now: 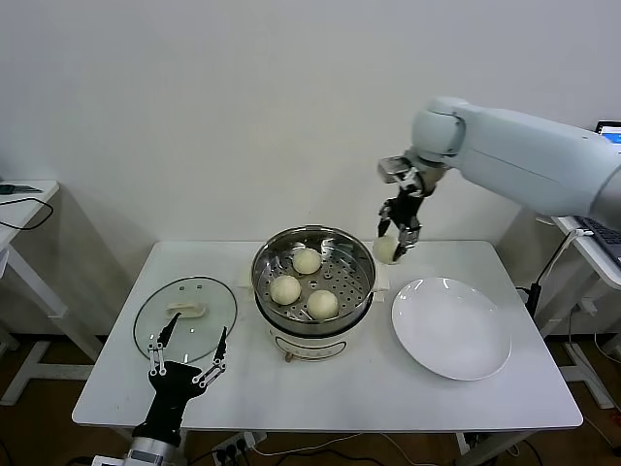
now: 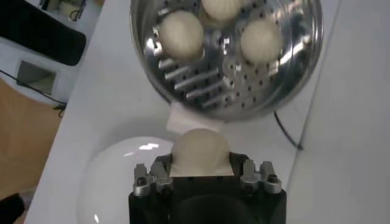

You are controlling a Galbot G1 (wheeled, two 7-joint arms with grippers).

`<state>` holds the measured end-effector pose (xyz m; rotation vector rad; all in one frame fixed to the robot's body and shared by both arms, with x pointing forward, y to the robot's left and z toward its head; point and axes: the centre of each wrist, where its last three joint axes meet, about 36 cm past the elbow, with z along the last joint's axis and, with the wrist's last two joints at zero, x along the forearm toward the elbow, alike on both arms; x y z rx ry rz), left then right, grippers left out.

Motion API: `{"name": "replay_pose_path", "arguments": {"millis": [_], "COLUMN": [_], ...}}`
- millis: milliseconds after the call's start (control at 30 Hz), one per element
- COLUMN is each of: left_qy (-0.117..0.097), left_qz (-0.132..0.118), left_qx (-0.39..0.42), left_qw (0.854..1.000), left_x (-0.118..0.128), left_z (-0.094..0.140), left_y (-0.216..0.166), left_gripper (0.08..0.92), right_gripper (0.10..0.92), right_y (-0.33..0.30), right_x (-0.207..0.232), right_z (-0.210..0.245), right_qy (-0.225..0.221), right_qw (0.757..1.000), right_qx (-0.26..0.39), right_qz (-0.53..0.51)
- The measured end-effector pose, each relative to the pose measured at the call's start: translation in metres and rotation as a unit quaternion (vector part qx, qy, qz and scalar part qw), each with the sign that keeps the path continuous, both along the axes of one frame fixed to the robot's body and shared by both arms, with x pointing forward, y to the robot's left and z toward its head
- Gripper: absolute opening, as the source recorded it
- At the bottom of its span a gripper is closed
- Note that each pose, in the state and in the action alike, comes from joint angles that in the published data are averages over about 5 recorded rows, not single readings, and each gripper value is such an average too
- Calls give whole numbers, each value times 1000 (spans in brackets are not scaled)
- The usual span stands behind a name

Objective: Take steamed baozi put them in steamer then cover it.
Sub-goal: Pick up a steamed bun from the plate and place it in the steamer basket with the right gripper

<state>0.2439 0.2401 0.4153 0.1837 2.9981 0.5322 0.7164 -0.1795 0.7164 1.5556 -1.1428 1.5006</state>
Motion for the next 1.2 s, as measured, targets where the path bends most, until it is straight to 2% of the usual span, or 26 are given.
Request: {"name": "replay_pose_path", "arguments": {"millis": [400, 900, 1000, 1200], "left_qy": [-2, -8, -9, -11], "left_qz": [7, 11, 12, 15], "left_qx": [0, 1, 1, 2], "left_qw": [1000, 1000, 1000, 1000], "left_x": [0, 2, 2, 3], "left_z": [1, 3, 4, 4], "left_y": [4, 8, 9, 10], "left_gripper": [823, 823, 823, 823], "right_gripper": [626, 627, 651, 778], "right_y": [65, 91, 94, 94], "right_x": [7, 15, 15, 14], "right_z": [-38, -94, -103, -112], "right_qy": [-3, 0, 0, -4], "right_qw": [1000, 999, 999, 999], "right_qx": [-15, -33, -36, -32], "right_qz": [25, 27, 27, 28]}}
